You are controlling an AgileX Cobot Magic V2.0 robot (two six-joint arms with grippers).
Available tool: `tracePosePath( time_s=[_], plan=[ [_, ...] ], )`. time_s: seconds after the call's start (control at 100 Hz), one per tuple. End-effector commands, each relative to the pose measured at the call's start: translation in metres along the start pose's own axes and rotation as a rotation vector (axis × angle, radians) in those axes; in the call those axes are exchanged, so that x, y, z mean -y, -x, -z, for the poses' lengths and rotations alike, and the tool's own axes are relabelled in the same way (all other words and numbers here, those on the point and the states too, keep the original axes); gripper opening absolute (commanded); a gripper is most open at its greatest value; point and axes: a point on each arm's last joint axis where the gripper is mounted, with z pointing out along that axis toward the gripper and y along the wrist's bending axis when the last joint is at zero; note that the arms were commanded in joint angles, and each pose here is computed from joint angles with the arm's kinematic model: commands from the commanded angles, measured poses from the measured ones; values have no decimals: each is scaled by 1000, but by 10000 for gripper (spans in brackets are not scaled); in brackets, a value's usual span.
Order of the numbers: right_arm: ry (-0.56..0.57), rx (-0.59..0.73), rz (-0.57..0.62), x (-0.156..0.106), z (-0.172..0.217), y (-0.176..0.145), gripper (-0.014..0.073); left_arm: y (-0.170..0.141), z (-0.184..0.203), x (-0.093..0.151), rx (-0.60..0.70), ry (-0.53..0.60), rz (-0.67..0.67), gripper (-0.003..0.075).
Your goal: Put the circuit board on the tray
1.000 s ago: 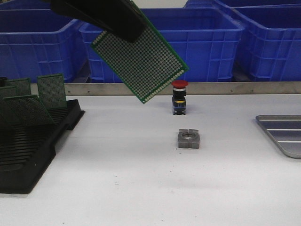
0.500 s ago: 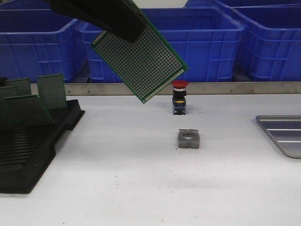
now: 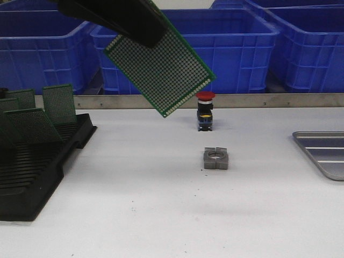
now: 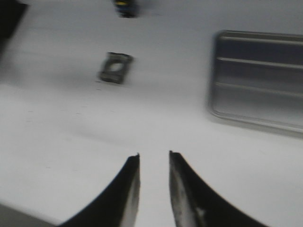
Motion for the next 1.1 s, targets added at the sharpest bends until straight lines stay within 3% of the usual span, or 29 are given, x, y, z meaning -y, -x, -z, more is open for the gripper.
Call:
tracePosePath(
  time_s=[0.0, 0.19, 0.31, 0.63, 0.7, 0.87, 0.94, 1.01, 1.09],
  plan=[
    [125, 119, 102, -14, -5, 22, 413, 21, 9, 7, 92, -11, -17, -17],
    [351, 176, 477, -41, -34, 27, 445, 21, 9, 7, 93, -11, -17, -17],
    [474, 210, 644, -59, -53, 24, 445, 21, 9, 7, 93, -11, -17, -17],
    [638, 201, 623, -98, -96, 30, 428, 21, 9, 7, 93, -11, -17, -17],
    [644, 189, 623, -100, -103, 33, 357, 21, 9, 7, 95, -11, -17, -17],
    [643, 169, 615, -100, -110, 32, 38, 21, 9, 7, 94, -7, -15, -13],
    [645, 170, 614, -100, -110, 32, -70, 21, 9, 7, 94, -7, -15, 22],
    [645, 170, 614, -100, -110, 32, -65, 21, 9, 7, 94, -7, -15, 100],
    [647, 170, 614, -101, -110, 32, -67, 21, 9, 7, 94, -9, -15, 242]
  ],
)
